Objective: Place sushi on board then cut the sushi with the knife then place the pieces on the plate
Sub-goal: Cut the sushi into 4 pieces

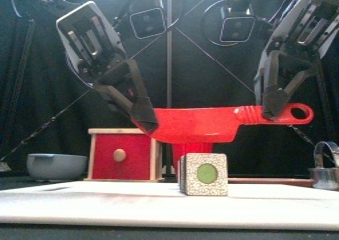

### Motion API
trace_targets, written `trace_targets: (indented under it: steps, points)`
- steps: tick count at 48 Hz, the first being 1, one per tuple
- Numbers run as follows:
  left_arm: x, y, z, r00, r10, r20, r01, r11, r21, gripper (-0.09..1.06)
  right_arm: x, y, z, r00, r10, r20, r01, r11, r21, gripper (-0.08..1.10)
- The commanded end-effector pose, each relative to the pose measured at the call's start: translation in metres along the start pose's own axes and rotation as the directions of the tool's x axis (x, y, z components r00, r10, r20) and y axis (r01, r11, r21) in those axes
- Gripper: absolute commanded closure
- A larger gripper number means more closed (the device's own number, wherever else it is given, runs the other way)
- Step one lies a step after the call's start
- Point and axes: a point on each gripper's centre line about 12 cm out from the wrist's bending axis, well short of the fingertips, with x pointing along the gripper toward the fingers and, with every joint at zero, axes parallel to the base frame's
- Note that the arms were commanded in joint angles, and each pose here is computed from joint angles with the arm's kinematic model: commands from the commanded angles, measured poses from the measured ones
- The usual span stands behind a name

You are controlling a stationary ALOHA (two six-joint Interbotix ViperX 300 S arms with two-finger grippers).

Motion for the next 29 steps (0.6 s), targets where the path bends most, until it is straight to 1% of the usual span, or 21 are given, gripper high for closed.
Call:
trace_targets:
  steps: [1, 18, 20, 22, 27, 29]
  points:
    - [-0.0018, -0.005, 0.0079, 0.9998, -0.011, 0.019, 0.011, 0.9999, 0.006, 0.63, -0.004, 0.0005, 0.0045, 1.0, 0.004, 0.021, -0.004, 1.0, 0.0, 0.64]
    - [0.0049, -0.0016, 0.0022, 1.0, -0.003, -0.003, 0.003, 1.0, 0.004, 0.63, 0.0014, -0.0019, -0.0001, 1.0, -0.004, 0.001, 0.004, 1.0, -0.001, 0.64]
    - [0.0058, -0.0015, 0.0014, 1.0, -0.002, -0.006, 0.002, 1.0, 0.001, 0.63, 0.0018, -0.002, -0.0001, 1.0, -0.005, 0.002, 0.005, 1.0, -0.002, 0.64]
    - [0.0062, -0.0014, 0.002, 1.0, -0.002, -0.003, 0.002, 1.0, 0.004, 0.63, 0.0014, -0.0024, 0.0003, 1.0, -0.005, 0.003, 0.005, 1.0, -0.002, 0.64]
    - [0.0062, -0.0008, 0.0021, 1.0, -0.001, -0.003, 0.001, 1.0, 0.0, 0.63, 0.0017, -0.0023, 0.0006, 1.0, -0.006, 0.003, 0.006, 1.0, -0.004, 0.64]
    - [0.0062, -0.0014, 0.002, 1.0, -0.002, -0.003, 0.002, 1.0, 0.002, 0.63, 0.0017, -0.0029, 0.0008, 1.0, -0.007, 0.004, 0.007, 1.0, -0.006, 0.64]
